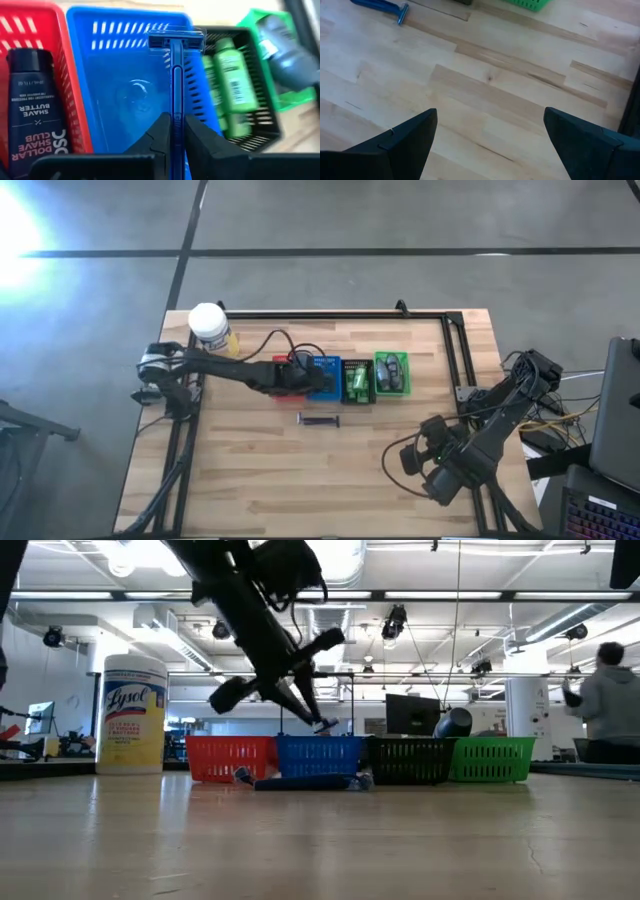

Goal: Pick & Place Travel size toiletries
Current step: Put the razor into the blue basket

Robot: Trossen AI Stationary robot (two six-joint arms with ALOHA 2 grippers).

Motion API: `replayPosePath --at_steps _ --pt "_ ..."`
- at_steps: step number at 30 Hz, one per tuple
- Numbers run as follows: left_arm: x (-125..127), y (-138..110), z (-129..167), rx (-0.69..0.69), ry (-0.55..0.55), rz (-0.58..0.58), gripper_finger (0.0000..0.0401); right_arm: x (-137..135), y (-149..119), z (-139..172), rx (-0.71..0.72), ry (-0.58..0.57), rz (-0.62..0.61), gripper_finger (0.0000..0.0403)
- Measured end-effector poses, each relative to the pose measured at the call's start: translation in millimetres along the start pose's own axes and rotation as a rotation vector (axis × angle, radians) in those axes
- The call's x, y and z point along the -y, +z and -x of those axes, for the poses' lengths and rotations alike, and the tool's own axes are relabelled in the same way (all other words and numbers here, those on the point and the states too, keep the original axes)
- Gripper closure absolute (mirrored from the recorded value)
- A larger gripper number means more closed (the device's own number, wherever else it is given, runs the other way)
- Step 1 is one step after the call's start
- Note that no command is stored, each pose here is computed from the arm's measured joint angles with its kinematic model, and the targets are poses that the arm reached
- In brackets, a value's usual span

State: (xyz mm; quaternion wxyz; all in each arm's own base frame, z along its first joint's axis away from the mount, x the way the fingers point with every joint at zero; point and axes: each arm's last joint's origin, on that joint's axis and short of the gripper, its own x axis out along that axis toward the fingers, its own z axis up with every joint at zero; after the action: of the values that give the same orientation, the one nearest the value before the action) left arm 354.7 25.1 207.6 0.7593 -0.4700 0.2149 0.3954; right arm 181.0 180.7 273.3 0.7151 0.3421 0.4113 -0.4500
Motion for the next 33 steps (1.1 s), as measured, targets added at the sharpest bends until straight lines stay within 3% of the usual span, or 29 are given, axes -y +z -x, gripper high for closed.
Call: replayPosePath --at_steps 6,13,18,21,26,29,31,33 --pt "-2.3 -8.1 -16.6 -0.012 0.039 0.014 0.0347 0.0 0.0 0.0 0.000 0.000 0.019 0.0039" --pt "1.9 -7.2 -17.4 -0.006 0.026 0.019 0.0269 -0.1 -0.2 -0.1 -0.003 -0.001 0.023 0.0039" --pt "9.8 -3.3 2.6 -0.021 -0.038 -0.085 0.0223 -0.1 -0.3 -0.1 -0.004 -0.002 0.041 0.0039" --pt "16.9 -5.6 19.5 -0.051 -0.111 -0.281 0.0215 -0.2 -0.6 -0.1 -0.013 -0.004 0.071 0.0039" --pt "31.0 -39.6 49.8 -0.202 -0.394 -0.931 0.0218 -0.2 -0.9 -0.1 -0.023 -0.005 0.118 0.0039" --pt "29.3 -72.0 57.0 -0.235 -0.473 -1.255 0.0218 -0.1 -1.1 -0.1 -0.028 -0.007 0.141 0.0039" --pt "28.7 -88.0 56.7 -0.202 -0.461 -1.379 0.0218 -0.1 -1.1 -0.1 -0.029 -0.008 0.145 0.0039" --pt "26.9 -96.6 50.8 -0.169 -0.406 -1.417 0.0218 -0.1 -1.1 -0.1 -0.029 -0.008 0.144 0.0039"
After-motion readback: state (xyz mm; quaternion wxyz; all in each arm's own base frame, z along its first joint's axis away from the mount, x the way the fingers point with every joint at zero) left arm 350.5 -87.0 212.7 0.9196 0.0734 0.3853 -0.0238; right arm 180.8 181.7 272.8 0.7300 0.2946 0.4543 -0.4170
